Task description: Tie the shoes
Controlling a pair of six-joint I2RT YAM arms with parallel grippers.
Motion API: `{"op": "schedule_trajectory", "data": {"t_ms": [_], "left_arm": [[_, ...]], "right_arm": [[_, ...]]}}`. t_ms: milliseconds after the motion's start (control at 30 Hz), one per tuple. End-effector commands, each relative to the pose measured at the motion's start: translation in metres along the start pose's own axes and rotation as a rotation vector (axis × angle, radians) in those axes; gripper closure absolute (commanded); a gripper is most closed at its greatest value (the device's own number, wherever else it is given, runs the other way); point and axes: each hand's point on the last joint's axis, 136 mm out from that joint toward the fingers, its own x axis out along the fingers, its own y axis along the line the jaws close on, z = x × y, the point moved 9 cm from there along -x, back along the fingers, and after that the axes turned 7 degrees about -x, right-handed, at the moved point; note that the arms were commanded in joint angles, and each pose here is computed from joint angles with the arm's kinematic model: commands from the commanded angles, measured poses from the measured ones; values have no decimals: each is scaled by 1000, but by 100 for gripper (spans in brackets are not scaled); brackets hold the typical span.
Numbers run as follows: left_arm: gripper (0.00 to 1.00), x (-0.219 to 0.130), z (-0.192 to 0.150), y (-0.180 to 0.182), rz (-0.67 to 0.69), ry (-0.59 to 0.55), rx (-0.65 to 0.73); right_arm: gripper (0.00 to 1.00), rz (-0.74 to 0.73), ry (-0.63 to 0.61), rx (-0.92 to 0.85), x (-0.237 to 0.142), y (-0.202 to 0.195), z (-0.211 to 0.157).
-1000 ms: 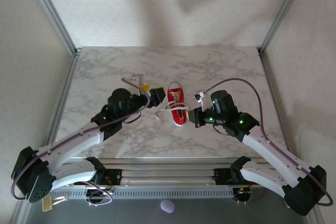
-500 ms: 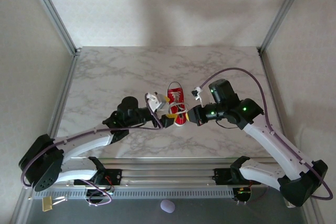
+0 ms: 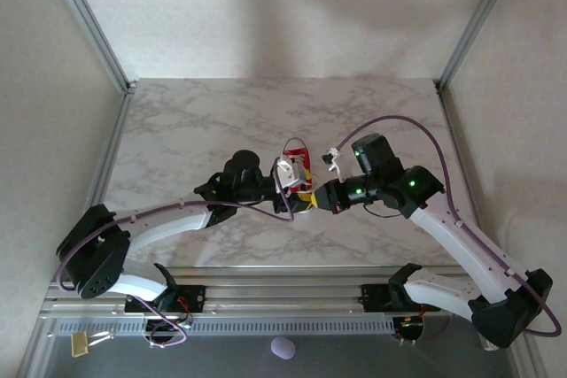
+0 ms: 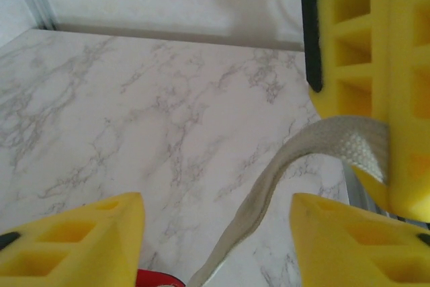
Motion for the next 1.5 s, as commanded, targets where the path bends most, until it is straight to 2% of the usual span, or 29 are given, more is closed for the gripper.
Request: {"op": "schedule_trajectory", "data": {"t_ms": [0, 33, 167, 300, 333, 433, 467, 533, 667, 767, 967, 1033, 1233, 1367, 1467], "left_arm": [[54, 5, 11, -7, -71, -6, 35], [61, 6, 12, -7, -75, -5, 35], [99, 9, 12, -8, -87, 2, 14], [100, 6, 5, -7, -58, -10, -56], [100, 5, 4, -7, -43, -18, -84], [100, 4, 3, -5, -13, -47, -192], [100, 4, 3, -4, 3, -62, -237], [100, 5, 5, 1, 40, -86, -326], [100, 9, 10, 12, 107, -130, -520], [100, 12, 12, 12, 87, -162, -622], [100, 15, 14, 13, 50, -192, -719], [100, 17, 16, 10, 6, -189, -722], [100, 12, 16, -3, -138, -203, -685], [100, 9, 17, -10, -204, -191, -648], [100, 10, 16, -11, -222, -170, -633]], "right_arm": [[100, 32, 0, 6, -2, 4, 2], [100, 29, 2, 8, -1, 4, 2], [100, -27, -14, 1, -3, 0, 0], [99, -158, -94, 2, -12, -7, 1], [93, -203, -118, 9, -15, -10, 1], [59, -392, -236, 70, -28, -22, 1], [50, -446, -283, 101, -32, -26, 0], [44, -497, -363, 134, -39, -30, -4], [46, -481, -473, 183, -40, -33, -10], [51, -446, -498, 186, -38, -32, -9], [52, -178, -571, 58, -23, -15, 1], [53, -196, -586, 64, -20, -19, 1], [61, -449, -476, 1, -17, -41, -10], [58, -433, -465, -85, -18, -38, -13], [53, -353, -491, -123, -17, -30, -8]]}}
